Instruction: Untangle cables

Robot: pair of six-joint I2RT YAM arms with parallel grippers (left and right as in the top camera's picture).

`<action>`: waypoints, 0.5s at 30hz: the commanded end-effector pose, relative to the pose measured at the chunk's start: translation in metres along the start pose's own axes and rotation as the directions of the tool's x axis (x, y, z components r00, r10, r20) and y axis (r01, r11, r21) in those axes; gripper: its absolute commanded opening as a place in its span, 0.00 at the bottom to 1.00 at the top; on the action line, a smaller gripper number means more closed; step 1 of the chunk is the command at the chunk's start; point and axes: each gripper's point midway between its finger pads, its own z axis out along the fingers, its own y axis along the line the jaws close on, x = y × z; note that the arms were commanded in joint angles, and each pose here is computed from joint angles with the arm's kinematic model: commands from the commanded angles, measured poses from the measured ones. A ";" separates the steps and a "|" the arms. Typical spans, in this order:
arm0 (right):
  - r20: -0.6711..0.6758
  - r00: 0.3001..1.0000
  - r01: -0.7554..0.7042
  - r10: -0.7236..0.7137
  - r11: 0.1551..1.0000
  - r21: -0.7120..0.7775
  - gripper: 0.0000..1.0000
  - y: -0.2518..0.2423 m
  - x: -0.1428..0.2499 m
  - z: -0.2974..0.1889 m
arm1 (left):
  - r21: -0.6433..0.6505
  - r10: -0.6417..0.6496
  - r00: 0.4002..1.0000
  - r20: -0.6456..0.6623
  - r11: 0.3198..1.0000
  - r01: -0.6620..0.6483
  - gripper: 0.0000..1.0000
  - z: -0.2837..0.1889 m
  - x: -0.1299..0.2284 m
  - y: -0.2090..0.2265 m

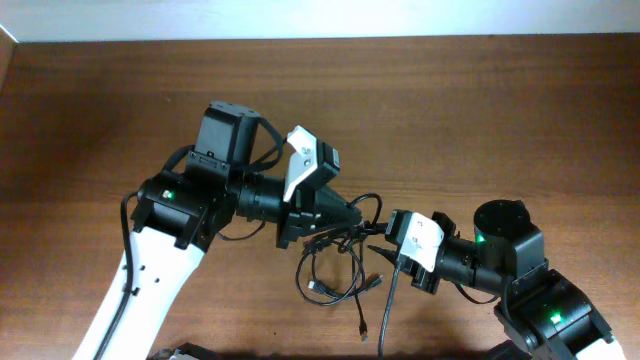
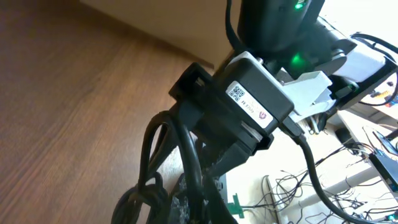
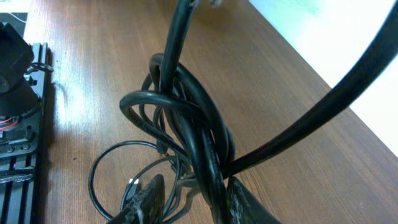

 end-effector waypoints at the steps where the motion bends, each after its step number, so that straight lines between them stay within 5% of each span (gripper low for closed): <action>1: 0.028 1.000 0.005 -0.004 0.999 -0.035 0.31 0.006 -0.006 -0.001 | 0.076 0.080 0.995 0.056 0.994 -0.084 0.00 -0.004 -0.016 -0.021; 6: 0.034 0.999 0.010 -0.009 0.999 -0.031 0.33 -0.001 -0.007 0.008 | 0.091 0.089 0.995 0.051 0.991 -0.093 0.00 0.000 -0.015 -0.025; 8: 0.018 1.000 -0.006 0.006 0.999 -0.040 0.13 -0.002 -0.003 0.012 | 0.071 0.092 0.995 0.038 0.993 -0.095 0.00 0.002 -0.014 -0.021; 13: 0.002 1.000 -0.023 0.023 0.999 -0.039 0.04 0.000 0.000 0.010 | -0.128 0.038 0.999 -0.038 0.991 -0.042 0.00 0.001 -0.002 0.014; 14: -0.006 0.999 -0.038 0.037 0.998 -0.041 0.04 0.001 0.002 0.010 | -0.186 0.005 0.998 -0.056 0.982 -0.015 0.04 -0.001 0.001 0.023; 15: -0.029 0.995 -0.097 0.097 0.995 -0.004 0.04 -0.005 0.007 0.010 | -0.277 -0.045 0.995 -0.083 0.961 0.021 0.32 -0.005 0.009 0.038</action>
